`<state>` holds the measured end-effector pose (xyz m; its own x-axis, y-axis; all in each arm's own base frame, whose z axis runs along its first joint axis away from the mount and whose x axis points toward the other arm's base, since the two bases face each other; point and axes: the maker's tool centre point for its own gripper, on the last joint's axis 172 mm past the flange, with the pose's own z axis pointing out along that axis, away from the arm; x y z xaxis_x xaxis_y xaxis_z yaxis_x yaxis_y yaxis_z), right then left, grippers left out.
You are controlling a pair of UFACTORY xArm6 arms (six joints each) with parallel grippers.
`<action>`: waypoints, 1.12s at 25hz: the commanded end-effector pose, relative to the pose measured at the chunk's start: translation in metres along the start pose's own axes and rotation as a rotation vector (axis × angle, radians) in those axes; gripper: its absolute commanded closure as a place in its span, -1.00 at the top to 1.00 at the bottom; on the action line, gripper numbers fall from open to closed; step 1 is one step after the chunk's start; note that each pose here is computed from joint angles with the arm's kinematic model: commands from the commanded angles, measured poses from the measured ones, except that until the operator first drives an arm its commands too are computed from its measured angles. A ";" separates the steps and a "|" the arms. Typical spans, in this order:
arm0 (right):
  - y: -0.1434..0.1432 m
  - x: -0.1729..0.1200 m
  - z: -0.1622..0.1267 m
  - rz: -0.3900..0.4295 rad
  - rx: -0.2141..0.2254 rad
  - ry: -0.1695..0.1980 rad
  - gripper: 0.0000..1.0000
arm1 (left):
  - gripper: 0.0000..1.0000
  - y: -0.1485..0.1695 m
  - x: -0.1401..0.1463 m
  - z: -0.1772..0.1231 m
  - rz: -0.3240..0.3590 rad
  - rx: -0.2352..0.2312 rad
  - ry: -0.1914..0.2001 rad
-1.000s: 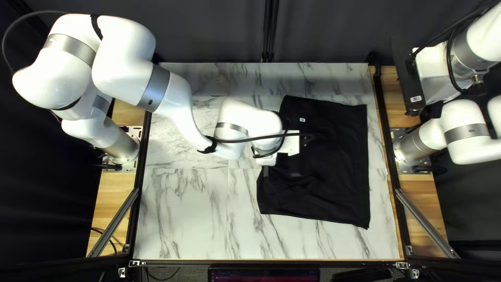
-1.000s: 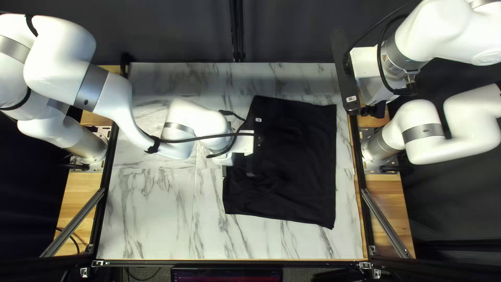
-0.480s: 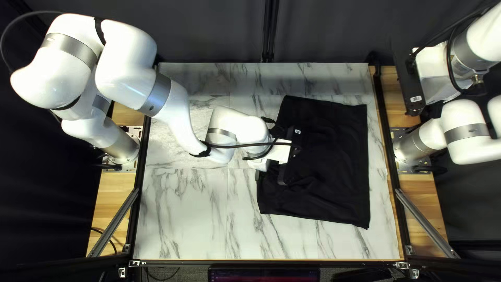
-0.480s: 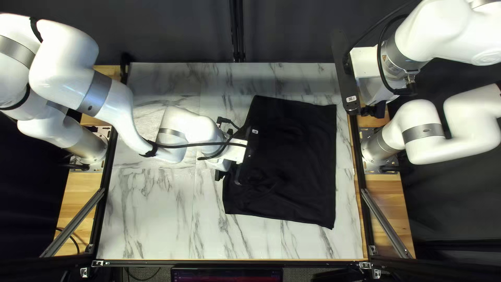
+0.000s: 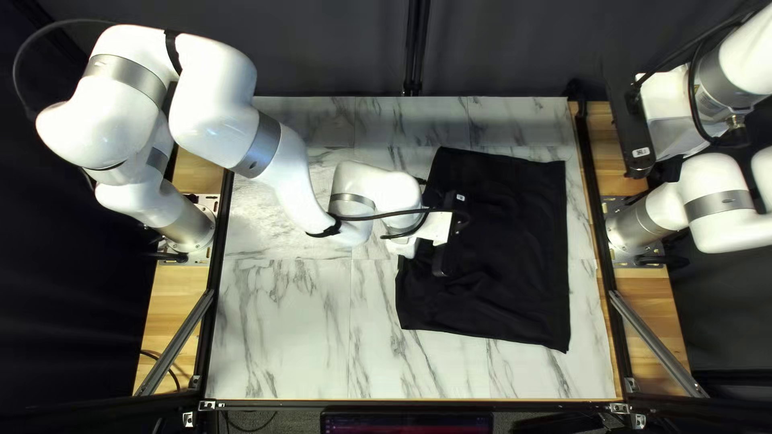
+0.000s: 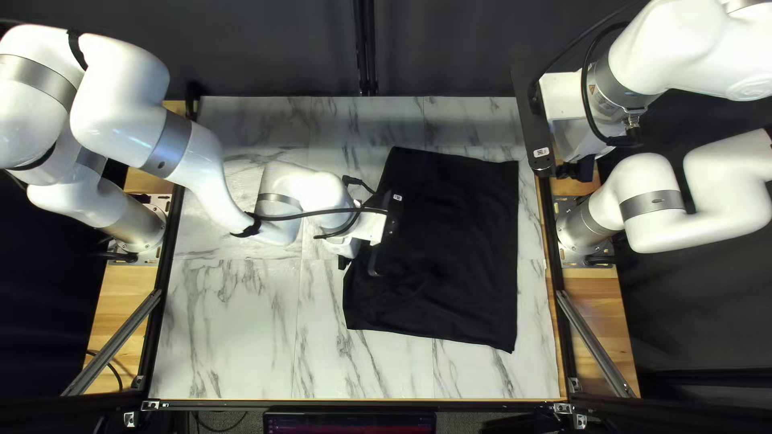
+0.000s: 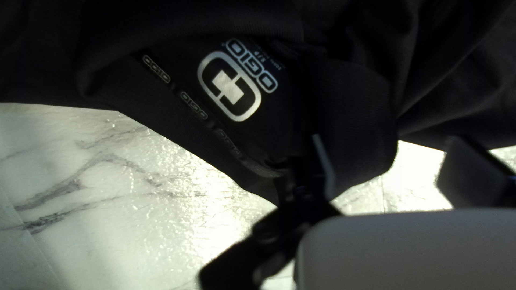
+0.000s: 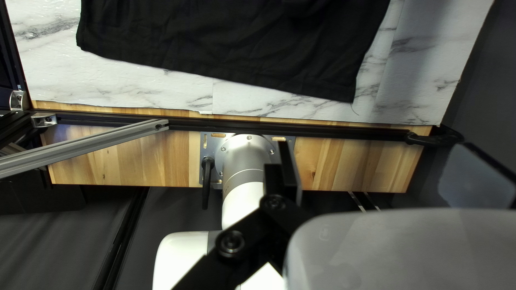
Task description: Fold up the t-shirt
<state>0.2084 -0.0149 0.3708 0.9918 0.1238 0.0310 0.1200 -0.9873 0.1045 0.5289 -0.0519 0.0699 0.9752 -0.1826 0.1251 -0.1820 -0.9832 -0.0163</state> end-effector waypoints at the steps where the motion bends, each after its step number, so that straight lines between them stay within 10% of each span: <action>1: 0.000 0.000 0.000 0.000 0.000 0.000 1.00 | -1.00 -0.001 -0.002 -0.002 -0.003 -0.005 -0.007; 13: 0.000 0.000 0.000 0.000 0.000 0.000 1.00 | -0.97 -0.003 0.043 -0.054 0.063 0.052 -0.003; 14: 0.000 0.000 0.000 0.000 0.000 0.000 1.00 | 0.24 -0.003 0.041 -0.052 0.062 0.050 -0.004; 15: 0.000 0.000 0.000 0.000 0.000 0.000 1.00 | 0.76 -0.003 0.035 -0.048 0.056 0.045 -0.008; 17: 0.000 0.000 0.000 0.000 0.000 0.000 1.00 | 1.00 0.000 0.028 -0.040 0.045 0.031 -0.015; 28: 0.000 0.000 0.000 0.000 0.000 0.000 1.00 | 0.99 0.010 0.003 -0.009 -0.004 -0.012 -0.035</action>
<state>0.2084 -0.0149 0.3708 0.9918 0.1238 0.0310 0.1200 -0.9873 0.1045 0.5312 -0.0630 0.0846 0.9782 -0.1864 0.0916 -0.1862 -0.9825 -0.0110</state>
